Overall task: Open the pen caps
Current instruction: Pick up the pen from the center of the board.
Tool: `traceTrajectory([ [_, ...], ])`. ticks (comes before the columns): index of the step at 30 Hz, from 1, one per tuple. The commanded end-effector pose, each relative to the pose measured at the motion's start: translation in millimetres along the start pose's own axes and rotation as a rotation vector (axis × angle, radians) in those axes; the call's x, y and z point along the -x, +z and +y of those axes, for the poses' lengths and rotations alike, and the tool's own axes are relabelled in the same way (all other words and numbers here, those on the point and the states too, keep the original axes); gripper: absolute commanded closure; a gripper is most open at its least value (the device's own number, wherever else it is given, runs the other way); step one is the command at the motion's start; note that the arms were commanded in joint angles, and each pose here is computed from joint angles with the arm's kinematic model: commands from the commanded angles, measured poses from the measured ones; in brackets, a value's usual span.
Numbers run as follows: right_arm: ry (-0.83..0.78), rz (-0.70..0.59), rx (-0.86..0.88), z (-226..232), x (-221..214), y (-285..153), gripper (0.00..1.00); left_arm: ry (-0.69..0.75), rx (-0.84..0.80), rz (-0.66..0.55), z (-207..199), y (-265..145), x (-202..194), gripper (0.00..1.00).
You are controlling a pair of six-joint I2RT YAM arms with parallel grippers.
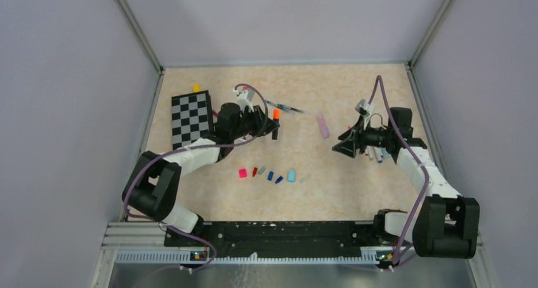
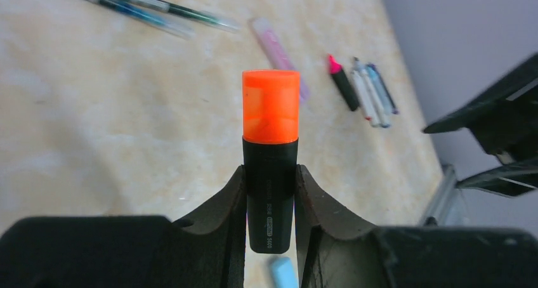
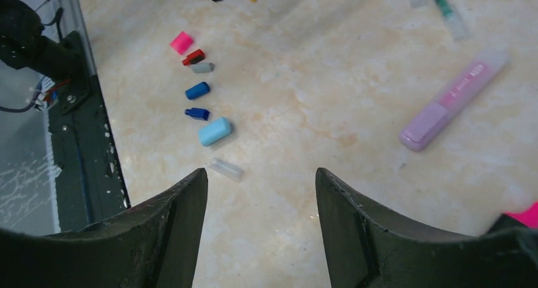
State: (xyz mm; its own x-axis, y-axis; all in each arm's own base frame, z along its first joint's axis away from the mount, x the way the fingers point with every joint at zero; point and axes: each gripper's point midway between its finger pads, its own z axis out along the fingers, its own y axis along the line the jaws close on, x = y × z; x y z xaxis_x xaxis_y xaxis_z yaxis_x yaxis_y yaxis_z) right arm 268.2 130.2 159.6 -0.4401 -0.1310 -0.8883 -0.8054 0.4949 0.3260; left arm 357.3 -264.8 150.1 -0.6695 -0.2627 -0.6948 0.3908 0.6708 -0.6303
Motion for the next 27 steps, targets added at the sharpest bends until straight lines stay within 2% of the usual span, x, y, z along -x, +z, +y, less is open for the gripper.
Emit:
traceTrajectory([
  [1,-0.078,-0.069,0.14,30.6,16.6,17.2,0.38,-0.053,-0.324,-0.143,-81.3,-13.2,6.6,1.0],
  [5,-0.08,-0.08,0.183,44.7,17.1,30.2,0.37,-0.109,-0.343,-0.184,-114.7,-7.4,-10.4,1.0],
  [9,-0.078,-0.1,0.22,58.6,18.6,38.8,0.37,-0.15,-0.269,-0.212,-130.5,5.4,-24.4,1.0],
  [15,0.054,-0.098,0.103,49.1,25.4,54.7,0.36,-0.272,0.034,-0.205,-107.9,27.1,-42.5,1.0],
  [22,0.129,-0.058,0.105,56.3,18.4,70.4,0.35,-0.278,0.054,-0.216,-122.9,34.7,-49.2,1.0],
  [27,0.154,-0.031,0.022,44.5,12.2,78.8,0.38,-0.272,0.038,-0.213,-131.4,36.0,-52.1,1.0],
])
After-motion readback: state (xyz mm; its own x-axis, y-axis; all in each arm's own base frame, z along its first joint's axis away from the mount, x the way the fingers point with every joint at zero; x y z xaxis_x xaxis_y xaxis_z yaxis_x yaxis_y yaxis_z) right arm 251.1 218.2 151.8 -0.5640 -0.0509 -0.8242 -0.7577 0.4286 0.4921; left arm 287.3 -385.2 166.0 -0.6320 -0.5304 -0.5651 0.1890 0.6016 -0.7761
